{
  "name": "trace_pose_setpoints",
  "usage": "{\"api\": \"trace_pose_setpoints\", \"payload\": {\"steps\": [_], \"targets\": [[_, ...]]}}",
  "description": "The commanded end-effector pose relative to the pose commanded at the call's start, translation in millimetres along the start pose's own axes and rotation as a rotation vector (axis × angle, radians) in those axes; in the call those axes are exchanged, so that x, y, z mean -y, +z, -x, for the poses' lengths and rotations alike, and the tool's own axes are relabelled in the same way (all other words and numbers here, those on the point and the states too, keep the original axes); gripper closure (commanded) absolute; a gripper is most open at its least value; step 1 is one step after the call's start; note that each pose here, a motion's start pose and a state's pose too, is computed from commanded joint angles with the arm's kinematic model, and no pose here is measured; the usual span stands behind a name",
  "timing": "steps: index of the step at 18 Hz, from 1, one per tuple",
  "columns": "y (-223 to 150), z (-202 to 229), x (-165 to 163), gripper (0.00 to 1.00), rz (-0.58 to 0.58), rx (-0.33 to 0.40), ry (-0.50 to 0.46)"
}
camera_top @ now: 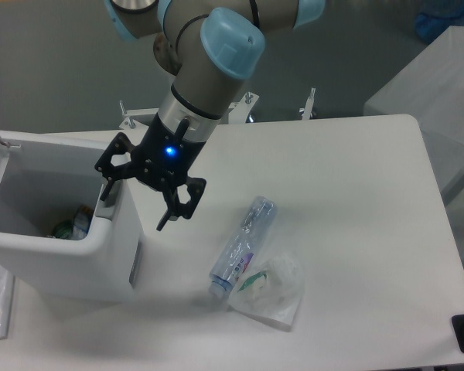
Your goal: Open the trash can
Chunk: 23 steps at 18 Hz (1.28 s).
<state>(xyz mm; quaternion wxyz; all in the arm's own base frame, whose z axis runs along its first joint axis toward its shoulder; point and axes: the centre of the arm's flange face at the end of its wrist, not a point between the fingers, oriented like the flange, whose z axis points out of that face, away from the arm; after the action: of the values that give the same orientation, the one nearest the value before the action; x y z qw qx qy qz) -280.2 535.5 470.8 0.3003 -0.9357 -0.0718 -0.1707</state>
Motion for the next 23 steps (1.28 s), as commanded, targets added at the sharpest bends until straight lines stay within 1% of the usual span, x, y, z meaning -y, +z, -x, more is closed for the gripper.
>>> {"api": "trace_pose_setpoints", "payload": {"steps": [3,5,6,7,8,10,11,13,15,16,19,21,23], "targets": [[-33,23,9,0.00,-0.049,0.048,-0.002],[-42,45,16,0.00,-0.070,0.079,-0.002],[-41,70,13,0.00,-0.077,0.102,-0.019],[-47,96,7,0.00,-0.082,0.141,-0.026],[-48,112,4,0.00,-0.074,0.181,-0.003],[-40,140,-1,0.00,-0.021,0.258,0.075],[-34,155,-3,0.00,0.015,0.290,0.097],[-28,191,-6,0.00,0.071,0.346,0.087],[-27,233,-18,0.00,0.128,0.406,0.062],[-28,250,-26,0.00,0.164,0.429,0.078],[-28,272,-41,0.00,0.268,0.465,0.172],[-27,281,-49,0.00,0.333,0.496,0.194],[-26,283,-50,0.00,0.367,0.510,0.222]]}}
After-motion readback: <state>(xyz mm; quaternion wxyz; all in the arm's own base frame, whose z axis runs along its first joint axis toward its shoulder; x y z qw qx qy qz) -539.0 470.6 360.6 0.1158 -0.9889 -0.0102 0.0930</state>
